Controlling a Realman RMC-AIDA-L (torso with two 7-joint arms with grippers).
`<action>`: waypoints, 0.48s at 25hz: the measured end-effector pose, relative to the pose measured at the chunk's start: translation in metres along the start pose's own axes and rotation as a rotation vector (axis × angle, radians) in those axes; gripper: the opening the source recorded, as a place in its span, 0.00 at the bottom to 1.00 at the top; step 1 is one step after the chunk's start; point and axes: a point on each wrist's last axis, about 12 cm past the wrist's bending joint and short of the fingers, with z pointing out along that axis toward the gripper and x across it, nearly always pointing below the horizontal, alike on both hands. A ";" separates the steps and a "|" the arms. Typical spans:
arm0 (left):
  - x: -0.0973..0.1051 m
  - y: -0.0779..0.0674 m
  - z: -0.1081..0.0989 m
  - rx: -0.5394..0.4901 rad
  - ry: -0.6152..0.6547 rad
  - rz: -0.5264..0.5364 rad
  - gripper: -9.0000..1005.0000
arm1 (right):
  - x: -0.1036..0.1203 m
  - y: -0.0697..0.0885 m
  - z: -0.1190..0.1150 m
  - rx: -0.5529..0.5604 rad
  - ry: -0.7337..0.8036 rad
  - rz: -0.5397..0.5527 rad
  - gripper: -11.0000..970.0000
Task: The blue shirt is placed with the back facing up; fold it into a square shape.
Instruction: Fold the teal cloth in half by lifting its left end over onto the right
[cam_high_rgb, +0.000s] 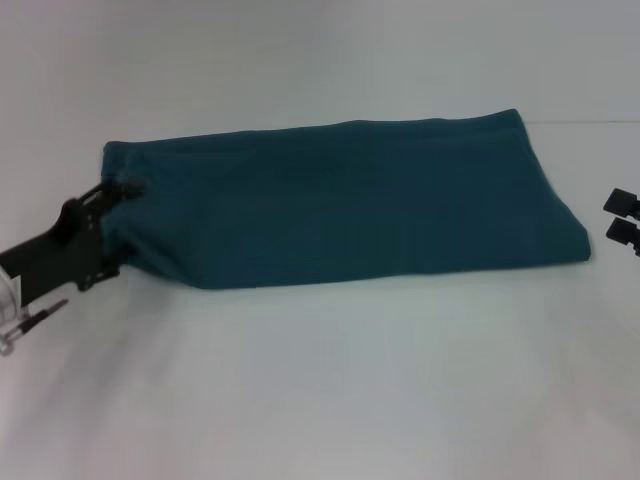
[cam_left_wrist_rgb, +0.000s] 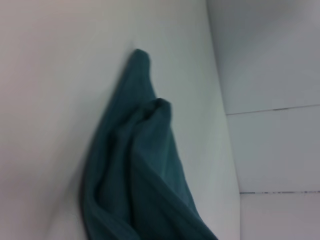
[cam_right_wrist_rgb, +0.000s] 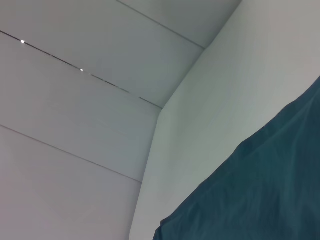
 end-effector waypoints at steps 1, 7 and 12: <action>0.001 0.004 -0.001 -0.016 0.000 -0.014 0.81 | 0.000 0.000 0.000 0.001 -0.001 0.001 0.71; 0.007 0.022 -0.005 -0.098 0.002 -0.048 0.81 | 0.001 -0.001 -0.001 0.004 -0.001 0.001 0.71; 0.005 0.022 -0.003 -0.124 -0.005 -0.042 0.81 | 0.001 -0.001 -0.001 0.005 -0.002 0.002 0.71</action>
